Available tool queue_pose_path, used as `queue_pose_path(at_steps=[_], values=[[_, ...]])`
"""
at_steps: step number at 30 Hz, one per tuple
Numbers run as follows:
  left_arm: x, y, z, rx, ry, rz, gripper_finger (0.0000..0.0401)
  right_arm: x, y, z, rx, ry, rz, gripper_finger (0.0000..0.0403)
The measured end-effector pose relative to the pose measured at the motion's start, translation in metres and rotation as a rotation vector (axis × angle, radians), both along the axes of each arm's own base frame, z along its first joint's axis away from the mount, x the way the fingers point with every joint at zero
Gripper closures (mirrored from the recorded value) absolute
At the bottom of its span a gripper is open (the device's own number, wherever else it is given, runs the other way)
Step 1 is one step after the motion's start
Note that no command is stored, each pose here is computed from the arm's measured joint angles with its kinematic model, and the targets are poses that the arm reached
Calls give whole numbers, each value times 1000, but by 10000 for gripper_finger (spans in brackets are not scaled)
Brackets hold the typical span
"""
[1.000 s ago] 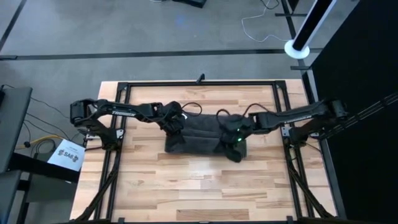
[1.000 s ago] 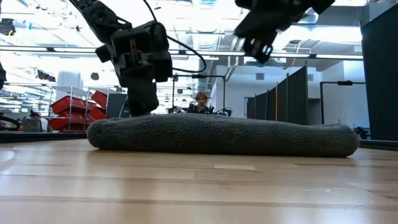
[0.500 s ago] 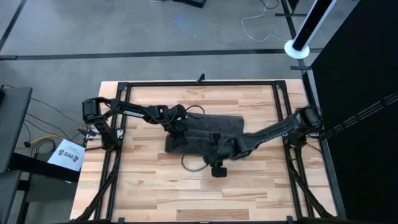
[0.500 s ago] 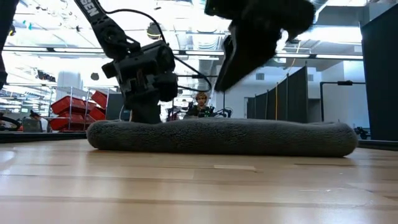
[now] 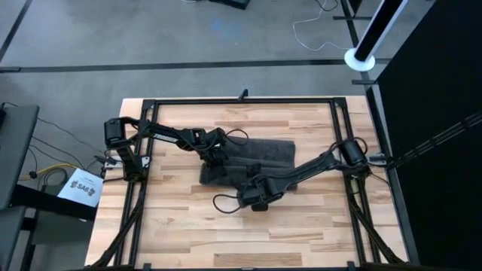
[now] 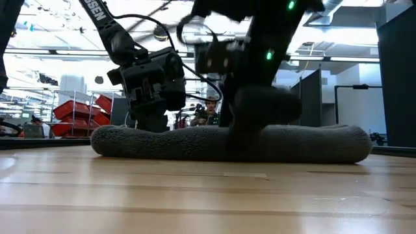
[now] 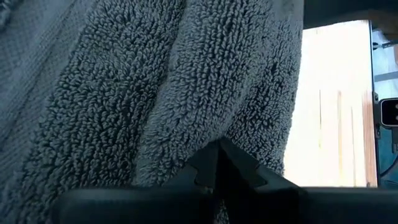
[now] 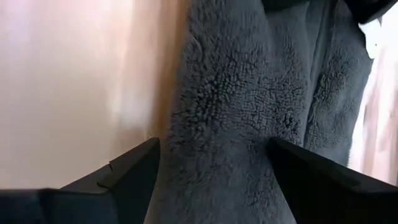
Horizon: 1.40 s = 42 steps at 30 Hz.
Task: Roll towel
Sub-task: Roll the black towel
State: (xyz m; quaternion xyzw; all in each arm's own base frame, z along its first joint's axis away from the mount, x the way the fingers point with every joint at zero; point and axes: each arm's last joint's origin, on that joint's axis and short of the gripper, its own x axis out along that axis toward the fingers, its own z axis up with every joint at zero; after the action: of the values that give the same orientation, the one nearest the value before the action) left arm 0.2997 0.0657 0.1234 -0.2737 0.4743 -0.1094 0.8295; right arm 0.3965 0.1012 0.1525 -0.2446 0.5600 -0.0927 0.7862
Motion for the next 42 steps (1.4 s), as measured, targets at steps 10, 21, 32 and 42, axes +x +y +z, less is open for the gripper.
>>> queue_pose_path(at_steps=[10,21,32,42], values=[[0,0,0,-8,3,4,401,8,-13,-28,-35,67,-6,131],[7,3,63,59,-78,-23,401,10,-26,-31,-3,11,-134,362],[-18,0,78,214,-30,-85,401,1,-25,8,230,10,-101,362],[-31,-3,17,197,91,-82,401,-1,-26,23,460,35,-49,362]])
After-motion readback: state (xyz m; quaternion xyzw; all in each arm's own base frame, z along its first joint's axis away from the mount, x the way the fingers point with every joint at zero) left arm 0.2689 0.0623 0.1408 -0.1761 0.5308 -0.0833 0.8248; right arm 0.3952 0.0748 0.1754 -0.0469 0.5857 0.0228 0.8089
